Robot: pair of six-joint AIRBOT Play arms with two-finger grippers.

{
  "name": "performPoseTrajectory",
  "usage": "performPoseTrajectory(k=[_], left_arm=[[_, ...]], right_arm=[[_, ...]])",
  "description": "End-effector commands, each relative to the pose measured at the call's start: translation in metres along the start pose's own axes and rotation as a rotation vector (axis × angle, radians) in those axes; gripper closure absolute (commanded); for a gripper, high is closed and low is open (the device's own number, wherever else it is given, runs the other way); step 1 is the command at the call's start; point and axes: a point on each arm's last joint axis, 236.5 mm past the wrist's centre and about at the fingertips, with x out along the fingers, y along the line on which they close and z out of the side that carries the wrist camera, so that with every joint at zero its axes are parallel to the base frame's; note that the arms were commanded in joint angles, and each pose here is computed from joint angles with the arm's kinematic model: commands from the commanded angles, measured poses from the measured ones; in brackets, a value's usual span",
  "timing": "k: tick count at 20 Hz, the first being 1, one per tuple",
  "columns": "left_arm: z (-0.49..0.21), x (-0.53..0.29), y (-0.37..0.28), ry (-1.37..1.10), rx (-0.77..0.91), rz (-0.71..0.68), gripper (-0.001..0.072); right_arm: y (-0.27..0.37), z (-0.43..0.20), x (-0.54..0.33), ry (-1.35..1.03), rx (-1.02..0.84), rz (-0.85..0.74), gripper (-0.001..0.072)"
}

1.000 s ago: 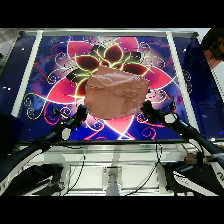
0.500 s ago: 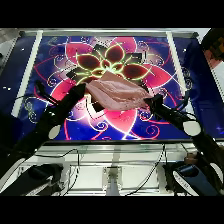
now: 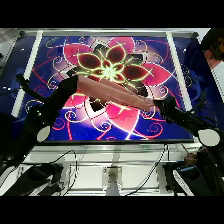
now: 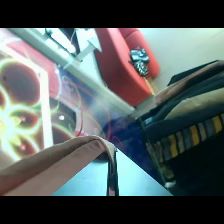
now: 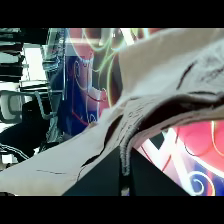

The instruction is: Fold the clothes and pants, and hang the long-sleeved shirts on hangers.

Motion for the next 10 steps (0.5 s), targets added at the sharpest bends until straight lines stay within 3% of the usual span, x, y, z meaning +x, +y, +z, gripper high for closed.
performPoseTrajectory(k=[1, 10], left_arm=[[0.016, 0.008, -0.018, -0.031, 0.041, -0.037, 0.0699], [0.114, 0.100, -0.108, -0.208, 0.098, -0.185, 0.0699]], right_arm=[[0.035, 0.029, 0.001, -0.065, -0.113, 0.036, 0.0686], [0.150, 0.137, 0.070, -0.276, -0.222, 0.180, 0.0685]])
